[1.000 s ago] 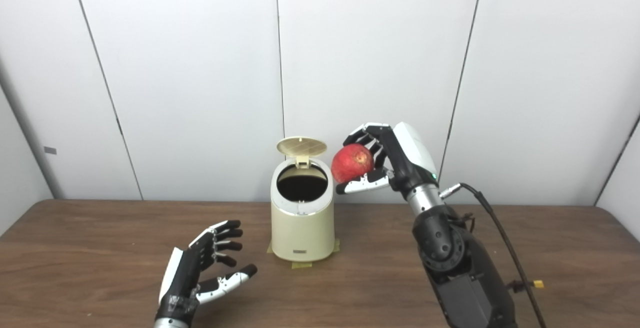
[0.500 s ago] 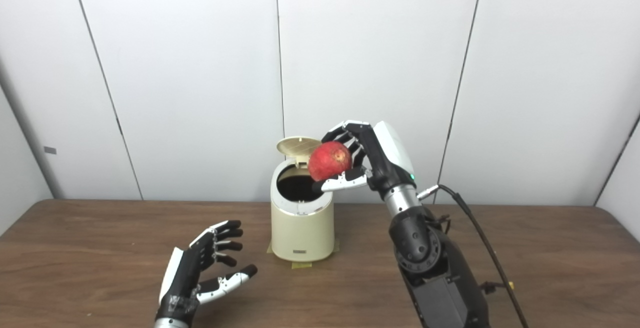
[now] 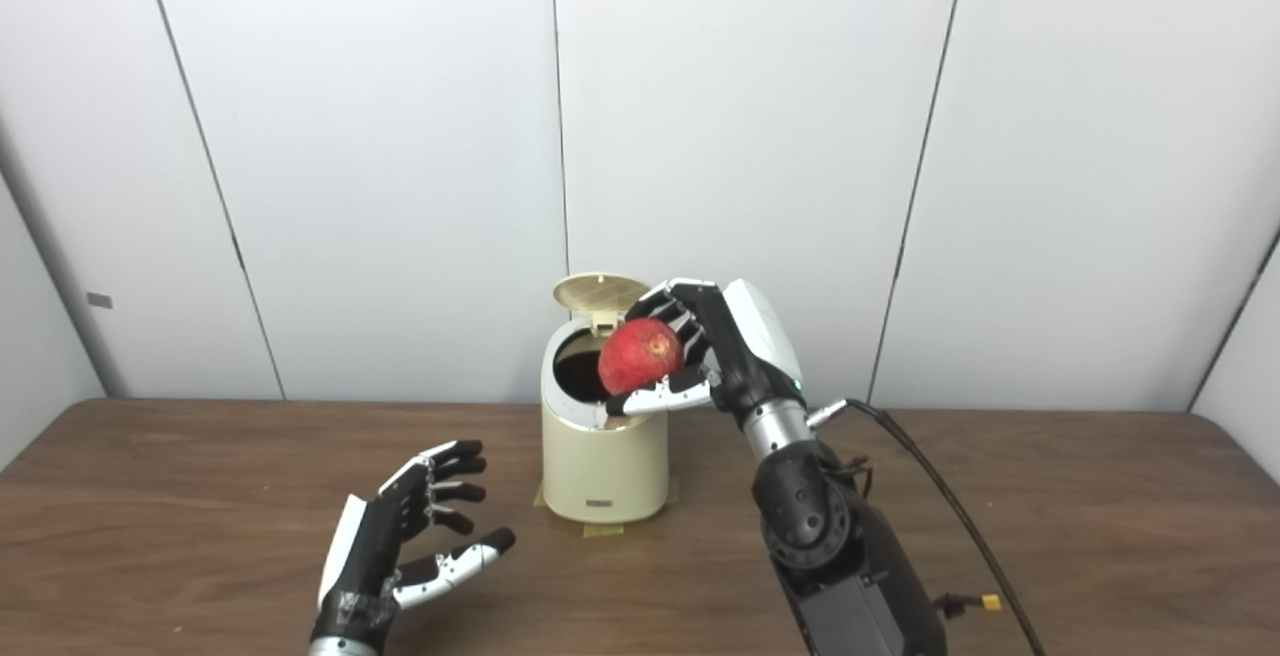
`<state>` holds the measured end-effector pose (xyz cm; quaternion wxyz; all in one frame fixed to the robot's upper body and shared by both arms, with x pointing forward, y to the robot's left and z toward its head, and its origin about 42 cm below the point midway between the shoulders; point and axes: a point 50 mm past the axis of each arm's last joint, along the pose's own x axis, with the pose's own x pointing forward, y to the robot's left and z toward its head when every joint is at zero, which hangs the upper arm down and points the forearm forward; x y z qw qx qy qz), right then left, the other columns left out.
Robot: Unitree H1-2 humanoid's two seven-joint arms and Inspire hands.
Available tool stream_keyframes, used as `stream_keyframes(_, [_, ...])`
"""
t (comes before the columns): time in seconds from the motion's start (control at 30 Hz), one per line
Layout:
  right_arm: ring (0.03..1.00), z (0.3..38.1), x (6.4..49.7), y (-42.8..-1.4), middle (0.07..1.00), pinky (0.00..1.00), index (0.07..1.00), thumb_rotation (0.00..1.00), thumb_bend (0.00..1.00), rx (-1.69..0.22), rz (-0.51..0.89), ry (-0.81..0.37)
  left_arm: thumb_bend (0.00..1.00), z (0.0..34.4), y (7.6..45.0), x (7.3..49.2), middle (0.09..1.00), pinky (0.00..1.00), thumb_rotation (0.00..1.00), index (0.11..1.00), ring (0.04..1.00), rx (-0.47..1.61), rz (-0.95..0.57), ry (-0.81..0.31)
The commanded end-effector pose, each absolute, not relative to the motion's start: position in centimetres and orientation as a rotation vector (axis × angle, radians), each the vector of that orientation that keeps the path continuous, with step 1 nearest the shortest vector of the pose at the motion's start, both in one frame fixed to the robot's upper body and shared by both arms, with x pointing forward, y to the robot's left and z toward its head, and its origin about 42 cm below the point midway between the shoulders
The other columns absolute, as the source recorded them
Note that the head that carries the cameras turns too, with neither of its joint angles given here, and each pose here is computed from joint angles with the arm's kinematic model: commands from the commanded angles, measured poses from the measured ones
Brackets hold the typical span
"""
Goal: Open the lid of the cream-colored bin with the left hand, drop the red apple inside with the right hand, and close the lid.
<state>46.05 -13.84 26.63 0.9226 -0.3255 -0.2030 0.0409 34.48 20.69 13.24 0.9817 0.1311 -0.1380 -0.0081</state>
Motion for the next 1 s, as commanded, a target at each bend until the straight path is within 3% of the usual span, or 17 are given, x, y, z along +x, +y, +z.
stream_keyframes(0.0, [0.365, 29.8, 46.6, -12.9, 0.463, 0.27, 0.545, 0.00, 0.51, -0.663, 0.066, -0.521, 0.68, 14.0, 20.4, 34.5, 0.753, 0.54, 0.04, 0.779, 0.674, 0.263, -0.011, -0.321])
stream_keyframes(0.3, [0.372, 29.9, 48.1, -12.2, 0.465, 0.28, 0.541, 0.00, 0.51, -0.729, 0.085, -0.496, 0.67, 14.0, 20.5, 34.3, 0.753, 0.53, 0.05, 0.781, 0.670, 0.271, -0.013, -0.322])
stream_keyframes(0.97, [0.391, 30.6, 50.4, -11.0, 0.486, 0.30, 0.522, 0.00, 0.52, -0.796, 0.076, -0.573, 0.67, 14.0, 20.3, 34.0, 0.763, 0.53, 0.05, 0.782, 0.675, 0.271, -0.013, -0.304])
